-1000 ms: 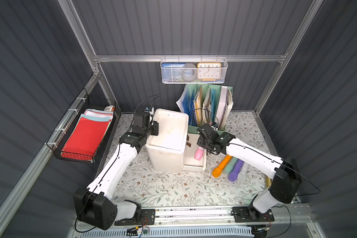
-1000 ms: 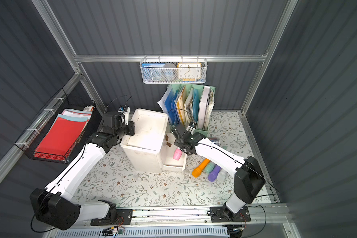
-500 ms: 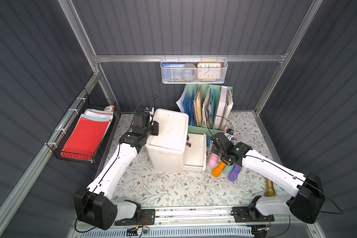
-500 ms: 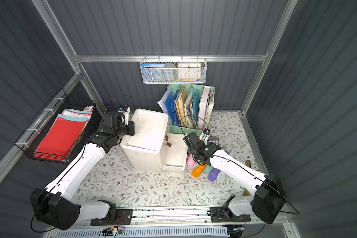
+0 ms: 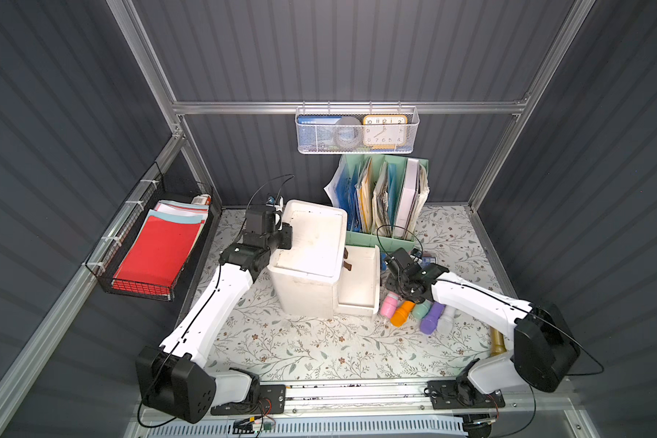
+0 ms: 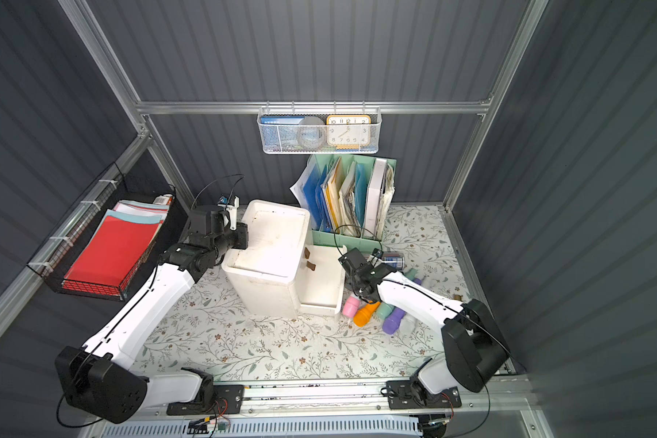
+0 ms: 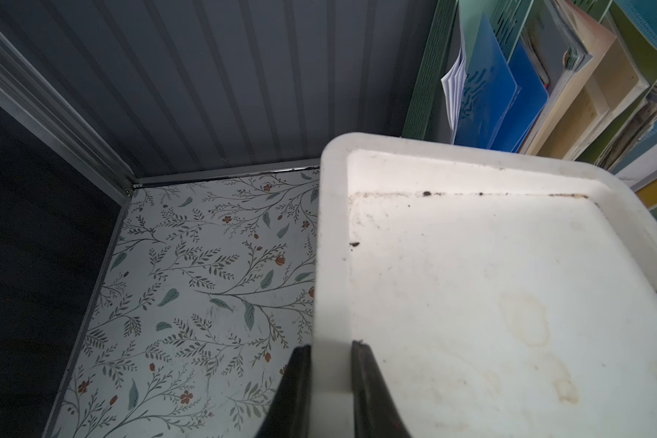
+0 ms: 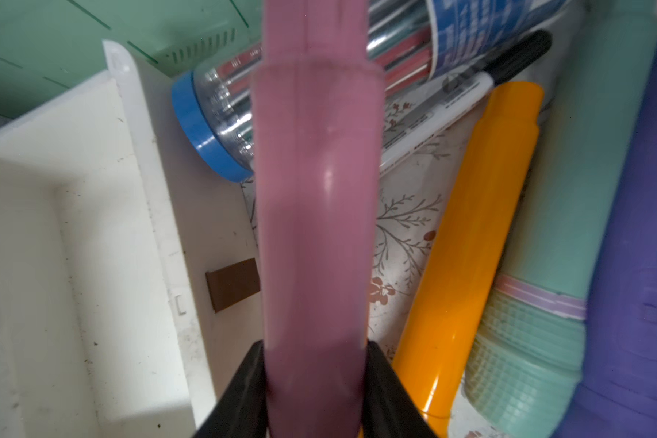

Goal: Take the microphone out of the drawer
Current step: Place the microphone at the center of the board.

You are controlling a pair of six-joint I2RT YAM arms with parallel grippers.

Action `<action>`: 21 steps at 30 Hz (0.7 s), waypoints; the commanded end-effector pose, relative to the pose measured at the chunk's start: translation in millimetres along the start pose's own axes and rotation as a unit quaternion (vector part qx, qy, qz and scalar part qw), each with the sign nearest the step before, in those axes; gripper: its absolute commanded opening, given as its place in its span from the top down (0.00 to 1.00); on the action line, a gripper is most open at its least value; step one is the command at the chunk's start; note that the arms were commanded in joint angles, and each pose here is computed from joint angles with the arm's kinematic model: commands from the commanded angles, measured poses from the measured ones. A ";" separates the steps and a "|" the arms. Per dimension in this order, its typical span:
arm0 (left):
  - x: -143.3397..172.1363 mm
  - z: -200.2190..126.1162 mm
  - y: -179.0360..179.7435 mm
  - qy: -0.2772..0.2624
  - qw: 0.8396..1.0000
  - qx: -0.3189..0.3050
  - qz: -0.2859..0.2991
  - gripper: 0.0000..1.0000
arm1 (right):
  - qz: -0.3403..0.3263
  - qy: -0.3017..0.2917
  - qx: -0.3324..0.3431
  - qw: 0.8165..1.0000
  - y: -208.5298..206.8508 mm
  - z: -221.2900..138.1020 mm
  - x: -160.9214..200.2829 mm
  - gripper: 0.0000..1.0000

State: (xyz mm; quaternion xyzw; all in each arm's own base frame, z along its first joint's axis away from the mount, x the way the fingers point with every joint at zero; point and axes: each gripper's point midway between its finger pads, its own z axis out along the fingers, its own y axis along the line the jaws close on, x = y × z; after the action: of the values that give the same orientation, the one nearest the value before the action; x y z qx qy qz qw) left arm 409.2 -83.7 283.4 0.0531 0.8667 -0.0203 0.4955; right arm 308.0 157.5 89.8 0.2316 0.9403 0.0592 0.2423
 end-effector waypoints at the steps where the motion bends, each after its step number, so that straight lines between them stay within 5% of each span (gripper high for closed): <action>1: 83.2 22.6 -9.0 0.136 0.991 0.017 0.007 0.93 | 0.016 0.029 -0.013 0.999 12.0 5.8 4.5 0.82; 21: 82.7 21.6 -8.5 0.134 0.991 0.016 0.007 0.94 | 0.046 0.120 0.007 0.992 6.0 46.4 50.6 0.73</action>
State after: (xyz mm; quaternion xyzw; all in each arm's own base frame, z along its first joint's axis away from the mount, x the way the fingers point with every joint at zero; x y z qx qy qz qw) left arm 409.2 -83.6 283.4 0.0530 0.8667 -0.0201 0.4955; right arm 294.3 183.2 31.5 0.2544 0.9547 0.0828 0.1304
